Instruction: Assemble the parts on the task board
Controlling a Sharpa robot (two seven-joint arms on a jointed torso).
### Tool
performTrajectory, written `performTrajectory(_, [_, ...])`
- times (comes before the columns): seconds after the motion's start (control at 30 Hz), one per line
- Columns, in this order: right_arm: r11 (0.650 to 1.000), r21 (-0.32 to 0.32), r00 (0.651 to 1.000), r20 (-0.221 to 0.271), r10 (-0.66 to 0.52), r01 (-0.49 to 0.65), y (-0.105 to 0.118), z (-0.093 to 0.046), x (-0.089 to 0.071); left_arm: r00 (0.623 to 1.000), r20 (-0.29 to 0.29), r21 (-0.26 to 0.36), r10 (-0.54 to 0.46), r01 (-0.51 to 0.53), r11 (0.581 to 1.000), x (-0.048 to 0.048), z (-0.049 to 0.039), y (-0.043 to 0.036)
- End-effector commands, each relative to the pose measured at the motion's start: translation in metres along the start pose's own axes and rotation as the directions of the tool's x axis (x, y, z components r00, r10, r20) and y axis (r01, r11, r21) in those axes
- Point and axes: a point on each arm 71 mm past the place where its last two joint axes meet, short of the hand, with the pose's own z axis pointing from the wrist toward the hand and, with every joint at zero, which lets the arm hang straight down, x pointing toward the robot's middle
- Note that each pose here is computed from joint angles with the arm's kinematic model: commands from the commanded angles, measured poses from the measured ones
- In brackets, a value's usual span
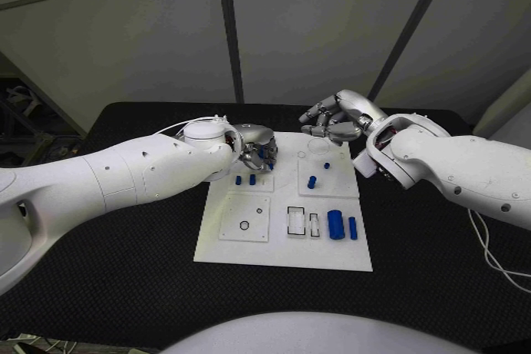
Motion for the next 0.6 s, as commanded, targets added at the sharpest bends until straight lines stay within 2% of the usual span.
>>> performTrajectory(0.03, [1.0,-0.01,1.0,-0.006,-0.003,0.003,0.0021,0.0006,0.0005,1.0,-0.029,0.005,0.009,-0.009,1.0,0.0035,0.0005,-0.0013])
performTrajectory(0.23, [1.0,-0.01,1.0,-0.008,-0.003,0.003,0.0022,0.0007,0.0007,0.999,-0.03,0.012,0.009,-0.008,1.0,0.0036,0.0008,-0.003])
performTrajectory(0.6, [1.0,-0.009,1.0,-0.008,-0.004,0.004,0.0016,0.0005,0.0004,1.0,-0.005,0.014,-0.003,0.003,1.0,0.0021,-0.0033,0.0001])
